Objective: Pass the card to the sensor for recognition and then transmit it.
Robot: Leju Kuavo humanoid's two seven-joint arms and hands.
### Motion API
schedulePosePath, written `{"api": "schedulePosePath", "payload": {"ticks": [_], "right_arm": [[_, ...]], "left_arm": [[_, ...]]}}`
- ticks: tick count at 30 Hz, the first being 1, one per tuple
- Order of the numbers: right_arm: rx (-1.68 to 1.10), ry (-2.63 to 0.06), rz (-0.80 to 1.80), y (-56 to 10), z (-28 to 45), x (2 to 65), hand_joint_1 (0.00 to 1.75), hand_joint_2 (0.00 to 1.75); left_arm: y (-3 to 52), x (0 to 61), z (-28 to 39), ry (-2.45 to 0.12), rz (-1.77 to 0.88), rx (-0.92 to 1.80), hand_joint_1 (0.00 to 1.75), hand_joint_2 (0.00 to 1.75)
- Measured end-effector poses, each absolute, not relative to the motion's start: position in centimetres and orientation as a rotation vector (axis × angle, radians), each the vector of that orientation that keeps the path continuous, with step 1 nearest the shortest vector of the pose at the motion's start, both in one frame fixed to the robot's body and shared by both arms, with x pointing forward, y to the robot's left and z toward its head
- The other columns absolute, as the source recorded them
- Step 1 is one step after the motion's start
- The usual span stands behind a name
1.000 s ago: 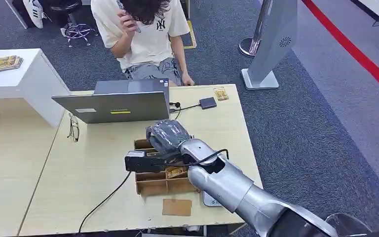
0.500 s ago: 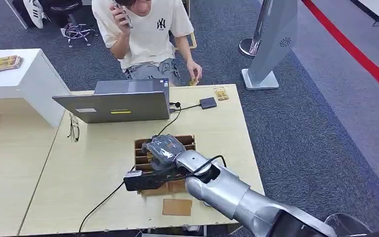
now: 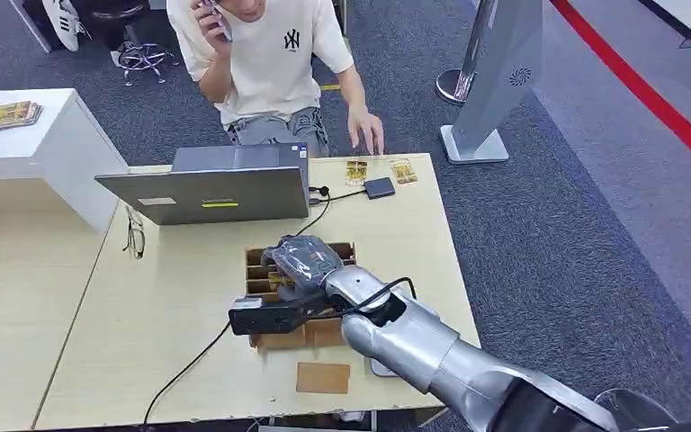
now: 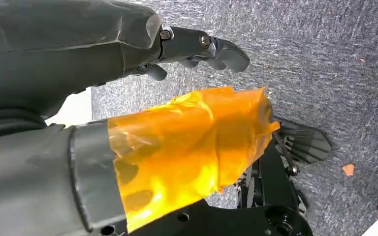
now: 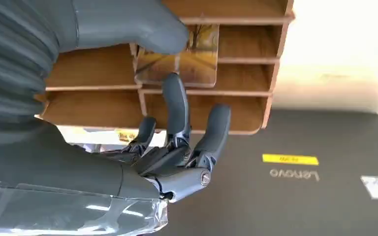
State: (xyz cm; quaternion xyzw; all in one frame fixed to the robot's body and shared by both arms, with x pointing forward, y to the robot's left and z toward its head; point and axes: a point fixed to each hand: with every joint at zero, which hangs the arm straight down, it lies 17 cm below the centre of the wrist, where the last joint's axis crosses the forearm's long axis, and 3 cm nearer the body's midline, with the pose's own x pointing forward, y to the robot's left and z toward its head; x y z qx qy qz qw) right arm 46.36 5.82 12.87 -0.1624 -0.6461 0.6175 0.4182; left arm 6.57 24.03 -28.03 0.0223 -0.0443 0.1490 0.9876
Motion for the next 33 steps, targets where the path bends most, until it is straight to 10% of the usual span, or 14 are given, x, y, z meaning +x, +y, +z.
{"api": "schedulePosePath", "payload": {"ticks": [33], "right_arm": [[-0.446,-1.595,1.561,4.5,12.8,47.2,0.65,1.75]], "left_arm": [[23.8,6.5,-28.0,-0.086,0.314,0.039,0.00,0.00]]}}
